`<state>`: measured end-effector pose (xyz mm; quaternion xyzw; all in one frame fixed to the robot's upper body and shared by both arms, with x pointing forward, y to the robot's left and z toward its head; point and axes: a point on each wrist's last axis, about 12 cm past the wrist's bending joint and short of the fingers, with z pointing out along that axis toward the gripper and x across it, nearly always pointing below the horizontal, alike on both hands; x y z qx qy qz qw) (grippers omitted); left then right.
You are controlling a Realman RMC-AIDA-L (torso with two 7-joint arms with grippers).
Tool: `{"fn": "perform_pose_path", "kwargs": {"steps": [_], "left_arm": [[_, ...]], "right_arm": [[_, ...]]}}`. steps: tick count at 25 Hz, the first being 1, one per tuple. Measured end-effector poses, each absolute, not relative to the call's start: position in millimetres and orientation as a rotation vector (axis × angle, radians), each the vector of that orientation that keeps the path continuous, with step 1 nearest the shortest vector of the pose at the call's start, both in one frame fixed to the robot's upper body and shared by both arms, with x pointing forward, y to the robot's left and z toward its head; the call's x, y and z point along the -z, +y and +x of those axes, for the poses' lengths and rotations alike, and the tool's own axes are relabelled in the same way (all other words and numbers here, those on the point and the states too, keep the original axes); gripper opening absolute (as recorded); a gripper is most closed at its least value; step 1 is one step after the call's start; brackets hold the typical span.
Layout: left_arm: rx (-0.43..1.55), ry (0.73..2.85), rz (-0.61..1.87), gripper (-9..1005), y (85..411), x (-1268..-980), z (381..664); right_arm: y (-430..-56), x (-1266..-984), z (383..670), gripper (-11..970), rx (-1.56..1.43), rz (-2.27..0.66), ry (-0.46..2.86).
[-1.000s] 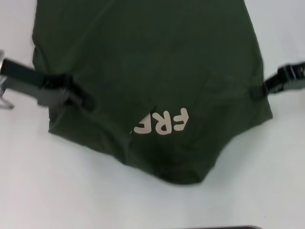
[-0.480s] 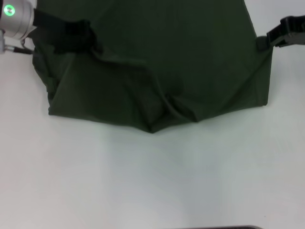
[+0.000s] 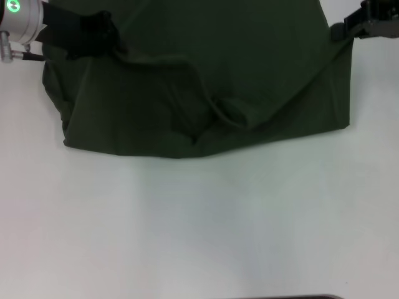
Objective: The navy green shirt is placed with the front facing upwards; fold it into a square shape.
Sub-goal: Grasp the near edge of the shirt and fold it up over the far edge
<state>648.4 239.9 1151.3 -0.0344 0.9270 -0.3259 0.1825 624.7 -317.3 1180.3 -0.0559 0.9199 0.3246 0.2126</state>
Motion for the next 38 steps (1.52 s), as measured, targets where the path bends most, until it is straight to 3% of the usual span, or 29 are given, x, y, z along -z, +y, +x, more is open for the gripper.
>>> {"fn": "perform_pose_path", "kwargs": {"steps": [38], "left_arm": [[0.850, 2.442, -0.234, 23, 247, -1159, 668]], "right_arm": [[-303, -1163, 659, 53, -0.691, -0.049, 2.415]]}}
